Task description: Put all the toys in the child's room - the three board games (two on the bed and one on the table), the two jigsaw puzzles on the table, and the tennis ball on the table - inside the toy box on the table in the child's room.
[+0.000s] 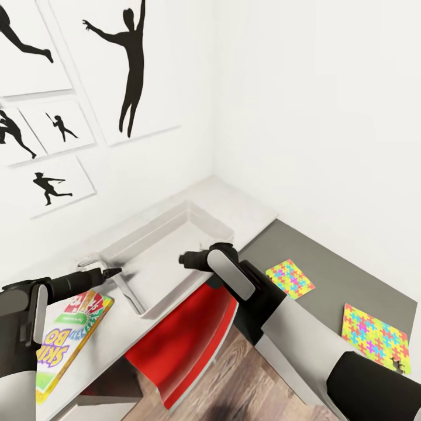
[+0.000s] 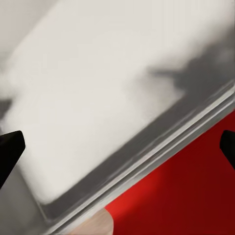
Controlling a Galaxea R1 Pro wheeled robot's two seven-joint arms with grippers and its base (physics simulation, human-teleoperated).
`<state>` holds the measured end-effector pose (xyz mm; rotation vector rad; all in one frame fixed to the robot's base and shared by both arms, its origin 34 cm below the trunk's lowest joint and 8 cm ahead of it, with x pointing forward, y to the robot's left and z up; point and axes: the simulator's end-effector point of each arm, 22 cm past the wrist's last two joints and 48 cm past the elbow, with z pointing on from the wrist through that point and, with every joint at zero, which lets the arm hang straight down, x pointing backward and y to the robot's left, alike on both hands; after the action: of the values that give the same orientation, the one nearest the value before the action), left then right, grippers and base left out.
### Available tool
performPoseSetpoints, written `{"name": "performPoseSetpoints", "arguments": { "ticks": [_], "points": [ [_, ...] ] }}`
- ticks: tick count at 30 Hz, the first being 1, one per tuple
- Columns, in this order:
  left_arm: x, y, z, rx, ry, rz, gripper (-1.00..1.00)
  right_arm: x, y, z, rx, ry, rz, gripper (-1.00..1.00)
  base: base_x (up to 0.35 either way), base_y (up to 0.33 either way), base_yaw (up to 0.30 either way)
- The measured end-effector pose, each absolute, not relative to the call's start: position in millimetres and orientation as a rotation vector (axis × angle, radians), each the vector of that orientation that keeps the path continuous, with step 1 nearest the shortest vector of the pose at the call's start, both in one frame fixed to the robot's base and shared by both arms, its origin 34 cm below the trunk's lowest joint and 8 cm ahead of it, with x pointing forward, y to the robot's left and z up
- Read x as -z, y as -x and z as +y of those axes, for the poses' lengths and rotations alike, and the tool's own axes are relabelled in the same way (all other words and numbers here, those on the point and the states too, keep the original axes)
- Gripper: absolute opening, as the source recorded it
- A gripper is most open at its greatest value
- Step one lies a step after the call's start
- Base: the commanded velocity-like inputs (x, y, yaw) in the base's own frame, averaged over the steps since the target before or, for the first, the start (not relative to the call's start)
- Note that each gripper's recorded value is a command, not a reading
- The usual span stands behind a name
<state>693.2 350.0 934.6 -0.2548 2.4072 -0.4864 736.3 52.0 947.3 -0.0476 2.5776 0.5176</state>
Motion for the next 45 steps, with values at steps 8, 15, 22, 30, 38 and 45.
{"name": "performPoseSetpoints", "arguments": {
  "ticks": [8, 15, 22, 30, 38, 45],
  "points": [
    [-954.6, -693.3, 360.7, 0.531, 0.253, 2.358, 1.0, -967.8, -738.5, 57.5, -0.541, 0.056, 2.537, 1.0, 0.0, 0.0, 0.0],
    [-972.8, -692.9, 367.3, 0.565, 0.217, 2.326, 1.0, -1015.9, -737.0, 75.7, -0.626, 0.093, 2.437, 1.0, 0.0, 0.0, 0.0],
    [-1003.9, -689.1, 381.4, 0.648, 0.191, 2.252, 1.0, -1076.3, -731.3, 95.0, -0.731, 0.138, 2.309, 1.0, 0.0, 0.0, 0.0],
    [-1051.4, -675.2, 392.2, 0.779, 0.084, 2.162, 1.0, -1091.4, -715.4, 58.2, -0.745, 0.144, 2.232, 1.0, 0.0, 0.0, 0.0],
    [-1099.8, -638.4, 397.0, 0.973, -0.032, 2.052, 1.0, -1065.8, -679.4, 39.6, -0.955, 0.133, 2.23, 1.0, 0.0, 0.0, 0.0],
    [-1099.5, -617.3, 403.5, 0.999, -0.037, 2.057, 1.0, -1079.7, -668.1, 5.5, -1.256, 0.064, 2.087, 1.0, 0.0, 0.0, 0.0]
  ]
}}
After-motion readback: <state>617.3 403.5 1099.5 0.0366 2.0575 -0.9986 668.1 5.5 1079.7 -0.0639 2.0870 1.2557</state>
